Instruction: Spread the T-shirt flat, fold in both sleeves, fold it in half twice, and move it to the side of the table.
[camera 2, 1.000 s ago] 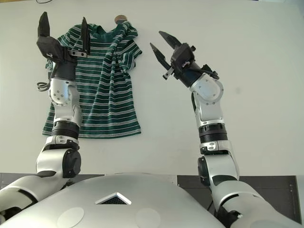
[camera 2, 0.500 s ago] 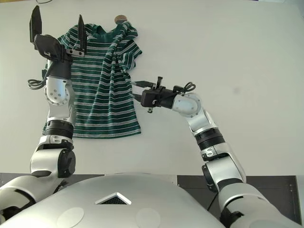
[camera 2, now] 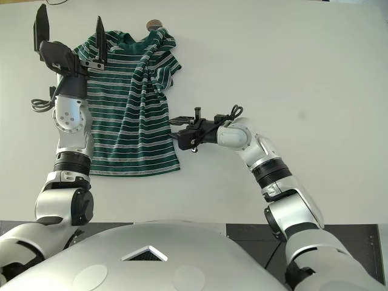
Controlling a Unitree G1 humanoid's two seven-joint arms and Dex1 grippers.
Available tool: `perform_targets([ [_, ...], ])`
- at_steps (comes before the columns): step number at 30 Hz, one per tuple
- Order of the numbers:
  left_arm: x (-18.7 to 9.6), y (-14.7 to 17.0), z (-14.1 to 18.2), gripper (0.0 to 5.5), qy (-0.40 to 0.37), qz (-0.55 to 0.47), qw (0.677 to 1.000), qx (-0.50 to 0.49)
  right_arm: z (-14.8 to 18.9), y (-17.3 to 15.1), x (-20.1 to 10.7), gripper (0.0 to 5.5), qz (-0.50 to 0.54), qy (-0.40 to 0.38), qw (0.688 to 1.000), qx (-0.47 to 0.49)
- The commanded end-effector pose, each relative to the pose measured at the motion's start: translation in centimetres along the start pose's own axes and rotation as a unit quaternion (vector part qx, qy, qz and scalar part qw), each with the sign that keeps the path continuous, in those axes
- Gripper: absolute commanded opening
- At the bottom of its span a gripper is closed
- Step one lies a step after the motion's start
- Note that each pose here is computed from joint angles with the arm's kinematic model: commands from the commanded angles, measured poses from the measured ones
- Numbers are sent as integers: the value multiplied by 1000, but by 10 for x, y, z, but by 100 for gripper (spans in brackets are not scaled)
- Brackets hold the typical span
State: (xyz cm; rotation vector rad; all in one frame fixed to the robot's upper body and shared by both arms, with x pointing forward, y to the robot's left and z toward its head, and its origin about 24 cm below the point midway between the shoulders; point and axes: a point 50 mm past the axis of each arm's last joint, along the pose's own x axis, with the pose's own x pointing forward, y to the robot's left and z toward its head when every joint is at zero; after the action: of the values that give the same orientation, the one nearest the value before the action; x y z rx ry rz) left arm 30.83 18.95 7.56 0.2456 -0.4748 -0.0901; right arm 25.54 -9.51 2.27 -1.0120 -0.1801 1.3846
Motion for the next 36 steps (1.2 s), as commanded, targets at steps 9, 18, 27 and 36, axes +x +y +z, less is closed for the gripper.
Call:
perform_targets([
  [9, 19, 11, 12, 548, -18, -15, 1000, 6, 4, 53, -85, 174, 208, 61, 973, 83],
  [18, 23, 29, 22, 548, -28, 3, 1000, 0, 55, -37, -43, 174, -100, -172, 974, 105],
  [27, 27, 29, 20, 548, -20, -5, 1000, -3, -5, 62, -25, 174, 230, 65, 971, -1],
  [36, 31, 31, 22, 548, -21, -1, 1000, -6, -4, 64, -53, 174, 248, 60, 966, 36],
])
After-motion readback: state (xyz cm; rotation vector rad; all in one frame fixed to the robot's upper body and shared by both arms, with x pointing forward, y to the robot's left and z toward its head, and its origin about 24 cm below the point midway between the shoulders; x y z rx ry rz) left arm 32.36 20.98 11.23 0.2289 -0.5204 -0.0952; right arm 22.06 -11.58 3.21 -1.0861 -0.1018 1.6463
